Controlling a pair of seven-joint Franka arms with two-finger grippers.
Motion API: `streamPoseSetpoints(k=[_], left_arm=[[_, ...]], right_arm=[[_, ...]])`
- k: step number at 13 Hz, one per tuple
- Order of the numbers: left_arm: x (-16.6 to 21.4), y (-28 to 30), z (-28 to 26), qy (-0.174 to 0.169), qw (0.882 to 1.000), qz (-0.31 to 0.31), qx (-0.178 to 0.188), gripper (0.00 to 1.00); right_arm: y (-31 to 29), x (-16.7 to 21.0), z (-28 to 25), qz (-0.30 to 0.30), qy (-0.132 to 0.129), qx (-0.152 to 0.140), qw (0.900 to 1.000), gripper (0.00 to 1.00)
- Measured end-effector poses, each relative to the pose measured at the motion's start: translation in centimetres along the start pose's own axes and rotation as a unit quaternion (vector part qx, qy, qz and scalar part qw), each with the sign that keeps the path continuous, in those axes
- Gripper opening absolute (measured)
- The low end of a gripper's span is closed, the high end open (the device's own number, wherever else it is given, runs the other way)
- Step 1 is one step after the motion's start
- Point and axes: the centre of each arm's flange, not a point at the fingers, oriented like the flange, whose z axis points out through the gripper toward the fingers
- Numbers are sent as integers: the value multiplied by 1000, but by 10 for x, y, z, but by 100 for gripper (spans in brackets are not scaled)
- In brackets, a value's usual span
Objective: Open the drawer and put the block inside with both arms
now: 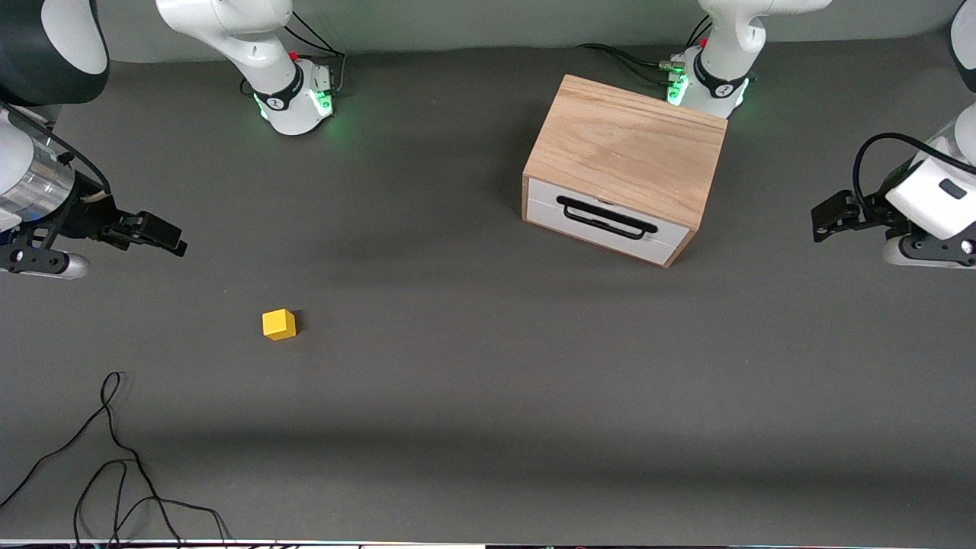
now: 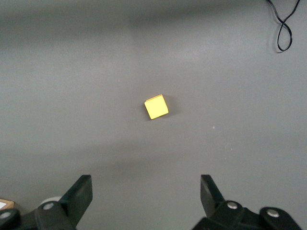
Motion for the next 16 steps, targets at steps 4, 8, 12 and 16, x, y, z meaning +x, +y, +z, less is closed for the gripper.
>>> streamPoseSetpoints(k=[4,8,12,16], left_arm=[[0,0,0,0,1000,0,0,100],[0,0,0,1,1000,0,0,100],[0,0,0,1,1000,0,0,100],[1,1,0,1,1000,0,0,100]], right_arm=[[-1,-3,4,-4,-13,-3,1000,100],[-2,-3,4,-5,-14,-3,1000,100],[-2,-3,8,-6,-18,-4,1000,100],[-2,-3,11,-6,-21,-4,1000,100]])
